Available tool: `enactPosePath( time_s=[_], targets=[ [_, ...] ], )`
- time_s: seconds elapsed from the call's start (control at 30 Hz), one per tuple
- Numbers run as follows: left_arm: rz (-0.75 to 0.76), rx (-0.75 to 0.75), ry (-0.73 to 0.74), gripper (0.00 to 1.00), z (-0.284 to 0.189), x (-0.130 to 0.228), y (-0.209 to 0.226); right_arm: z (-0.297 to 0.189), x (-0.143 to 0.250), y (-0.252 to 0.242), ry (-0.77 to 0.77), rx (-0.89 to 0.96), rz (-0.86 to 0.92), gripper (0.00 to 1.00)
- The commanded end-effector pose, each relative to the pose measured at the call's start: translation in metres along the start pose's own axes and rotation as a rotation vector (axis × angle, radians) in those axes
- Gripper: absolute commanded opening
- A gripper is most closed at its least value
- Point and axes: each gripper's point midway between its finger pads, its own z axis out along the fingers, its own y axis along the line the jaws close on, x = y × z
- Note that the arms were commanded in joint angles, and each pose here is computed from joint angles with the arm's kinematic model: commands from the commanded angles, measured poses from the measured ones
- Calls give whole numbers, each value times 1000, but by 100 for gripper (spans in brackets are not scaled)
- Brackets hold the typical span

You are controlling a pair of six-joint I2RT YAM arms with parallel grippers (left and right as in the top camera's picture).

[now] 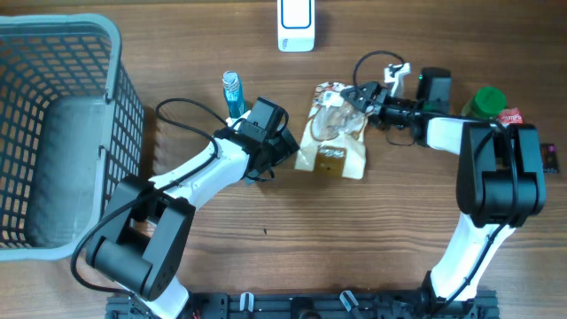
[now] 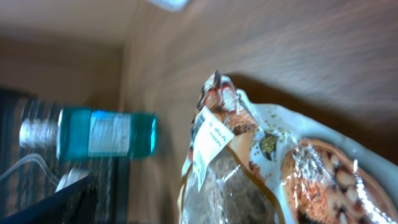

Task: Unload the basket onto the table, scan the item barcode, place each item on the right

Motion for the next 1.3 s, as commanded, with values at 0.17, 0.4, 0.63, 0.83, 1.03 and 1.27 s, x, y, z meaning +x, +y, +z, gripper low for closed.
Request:
enactPosePath(
  time_s=[0.17,0.4,0.63,0.83,1.03,1.27],
  targets=[
    [-3,-93,20,100,16,7,29,0,72,-84,134,226,173,64],
    [-3,-95,21,100,16,7,30,-1,72,-72,155,138,108,48],
    [-4,-90,41,100,16,11,29,1,63,-69,125,122,60,36],
    [14,39,142,100,11,24,0,1,63,-67,128,111,45,52],
    [77,97,107,100,2,14,-20,-1,77,-57,185,48,43,56],
    [85,154,91,100,1,10,-33,-5,101,-61,249,69,123,57]
  ],
)
